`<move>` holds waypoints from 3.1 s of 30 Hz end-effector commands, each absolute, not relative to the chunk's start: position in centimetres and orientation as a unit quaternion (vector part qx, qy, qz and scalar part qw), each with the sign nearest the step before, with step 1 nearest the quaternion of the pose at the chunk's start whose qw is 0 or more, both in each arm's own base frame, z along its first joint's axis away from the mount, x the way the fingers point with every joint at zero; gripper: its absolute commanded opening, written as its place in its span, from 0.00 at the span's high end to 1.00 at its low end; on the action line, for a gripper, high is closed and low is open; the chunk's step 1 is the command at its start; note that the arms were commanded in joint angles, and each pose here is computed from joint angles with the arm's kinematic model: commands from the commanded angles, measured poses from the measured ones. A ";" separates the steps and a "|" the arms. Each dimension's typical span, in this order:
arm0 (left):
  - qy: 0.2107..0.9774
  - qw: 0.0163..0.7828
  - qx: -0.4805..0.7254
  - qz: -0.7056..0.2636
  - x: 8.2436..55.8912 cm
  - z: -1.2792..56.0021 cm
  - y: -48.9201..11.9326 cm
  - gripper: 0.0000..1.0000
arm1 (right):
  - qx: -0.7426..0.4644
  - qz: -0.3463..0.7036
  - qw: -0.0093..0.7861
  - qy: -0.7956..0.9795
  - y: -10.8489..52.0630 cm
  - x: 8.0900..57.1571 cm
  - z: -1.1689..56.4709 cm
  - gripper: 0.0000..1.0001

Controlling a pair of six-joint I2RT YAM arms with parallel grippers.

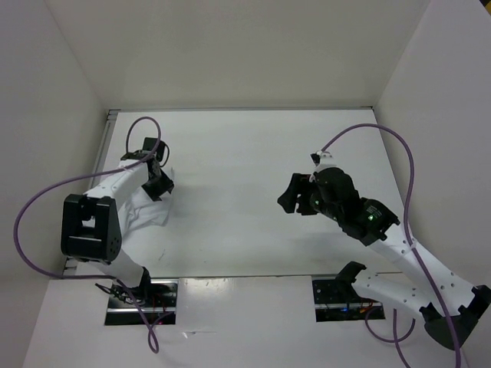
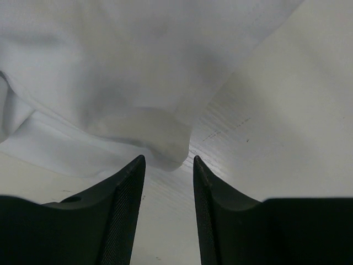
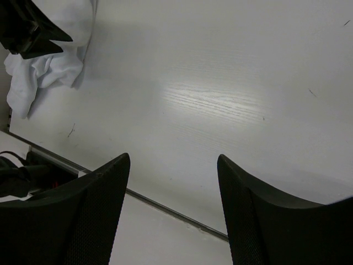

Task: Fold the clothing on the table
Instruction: Move the skirt to the center of the board

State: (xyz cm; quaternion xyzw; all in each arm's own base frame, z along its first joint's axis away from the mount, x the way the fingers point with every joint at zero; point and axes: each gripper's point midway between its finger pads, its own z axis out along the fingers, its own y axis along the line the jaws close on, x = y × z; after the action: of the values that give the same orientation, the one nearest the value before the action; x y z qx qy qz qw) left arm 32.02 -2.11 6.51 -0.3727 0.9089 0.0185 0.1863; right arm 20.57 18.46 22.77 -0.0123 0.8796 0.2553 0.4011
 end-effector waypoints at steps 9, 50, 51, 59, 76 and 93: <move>0.915 0.137 -0.378 0.031 33.0 1.4 -2.8 0.89 | -0.007 0.263 0.416 0.870 17.6 21.1 24.3 0.30; 0.929 0.150 0.009 -0.339 19.8 21.9 -22.1 0.37 | 0.075 0.119 0.406 0.903 14.2 29.9 21.9 0.34; 0.928 0.162 0.008 -0.336 20.9 21.6 -22.4 0.37 | 0.081 0.111 0.391 0.910 13.9 30.5 20.8 0.34; 0.929 0.249 -0.030 -0.272 33.4 17.1 -23.2 0.37 | 0.093 0.092 0.323 0.937 14.3 36.9 13.5 0.34; 0.917 0.267 -0.068 -0.290 41.0 16.1 -19.3 0.37 | -0.039 0.342 0.409 0.845 21.2 38.8 30.2 1.00; 0.920 0.219 -0.010 -0.325 38.1 13.4 -22.1 0.36 | 0.183 0.130 0.315 0.922 10.4 26.0 23.9 0.49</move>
State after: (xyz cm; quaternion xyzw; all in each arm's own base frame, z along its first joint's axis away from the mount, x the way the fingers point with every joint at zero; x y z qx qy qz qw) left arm 37.14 -18.96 11.86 -0.0758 0.9328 -0.2862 0.2054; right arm 23.90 12.72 22.35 0.1440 0.9297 0.1981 0.2752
